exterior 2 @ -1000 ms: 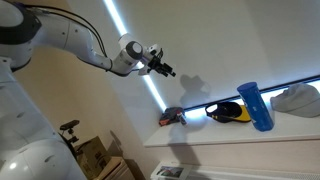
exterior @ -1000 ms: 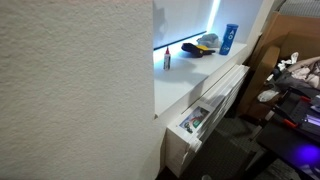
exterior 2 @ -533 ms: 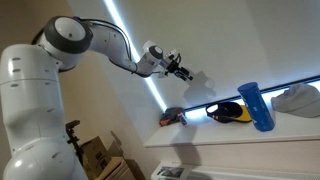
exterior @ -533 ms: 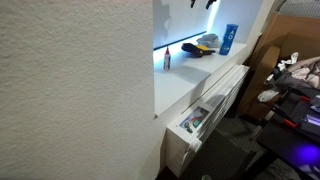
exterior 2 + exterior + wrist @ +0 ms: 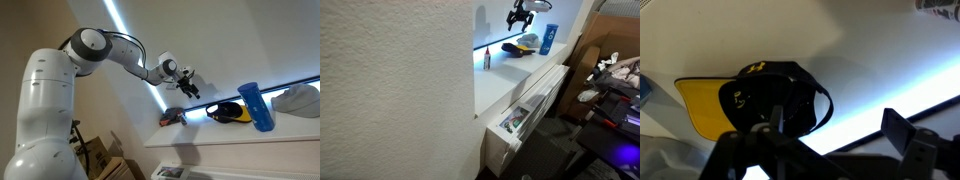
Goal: Move the black cap to the left
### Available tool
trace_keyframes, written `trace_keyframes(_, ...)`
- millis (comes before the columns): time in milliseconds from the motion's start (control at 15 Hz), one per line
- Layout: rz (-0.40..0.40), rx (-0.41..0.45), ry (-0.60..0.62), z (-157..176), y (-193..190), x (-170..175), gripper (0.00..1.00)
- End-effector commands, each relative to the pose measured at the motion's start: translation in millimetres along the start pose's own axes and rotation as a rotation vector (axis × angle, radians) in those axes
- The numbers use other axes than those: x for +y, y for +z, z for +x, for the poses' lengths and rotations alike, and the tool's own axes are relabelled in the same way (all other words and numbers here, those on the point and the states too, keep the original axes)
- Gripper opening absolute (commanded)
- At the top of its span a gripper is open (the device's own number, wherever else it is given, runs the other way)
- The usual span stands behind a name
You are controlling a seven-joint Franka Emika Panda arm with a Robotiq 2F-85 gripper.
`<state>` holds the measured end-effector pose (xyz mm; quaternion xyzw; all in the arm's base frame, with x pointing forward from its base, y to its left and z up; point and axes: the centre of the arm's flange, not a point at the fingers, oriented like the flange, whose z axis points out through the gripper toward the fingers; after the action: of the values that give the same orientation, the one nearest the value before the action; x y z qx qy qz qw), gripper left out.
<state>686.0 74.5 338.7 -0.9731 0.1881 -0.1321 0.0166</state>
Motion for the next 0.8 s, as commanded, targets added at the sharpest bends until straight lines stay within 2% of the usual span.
trace_keyframes(0, -0.011, 0.121, -0.011, -22.4, 0.0, 35.1, 1.0)
trace_keyframes(133, -0.004, 0.24, -0.024, -21.8, 0.6, 47.0, 1.0)
trace_keyframes(267, 0.011, 0.294, -0.026, -21.1, -2.8, 54.5, 1.0)
trace_keyframes(400, 0.038, 0.278, -0.037, -27.9, -4.2, 60.2, 1.0)
trace_keyframes(533, 0.068, 0.215, -0.066, -39.0, -7.9, 56.9, 1.0)
trace_keyframes(600, 0.076, 0.155, -0.086, -41.7, 0.1, 16.5, 1.0)
trace_keyframes(667, 0.053, 0.223, -0.052, -27.0, 6.1, 42.8, 1.0)
trace_keyframes(733, 0.067, 0.198, -0.066, -35.1, 5.5, 29.1, 1.0)
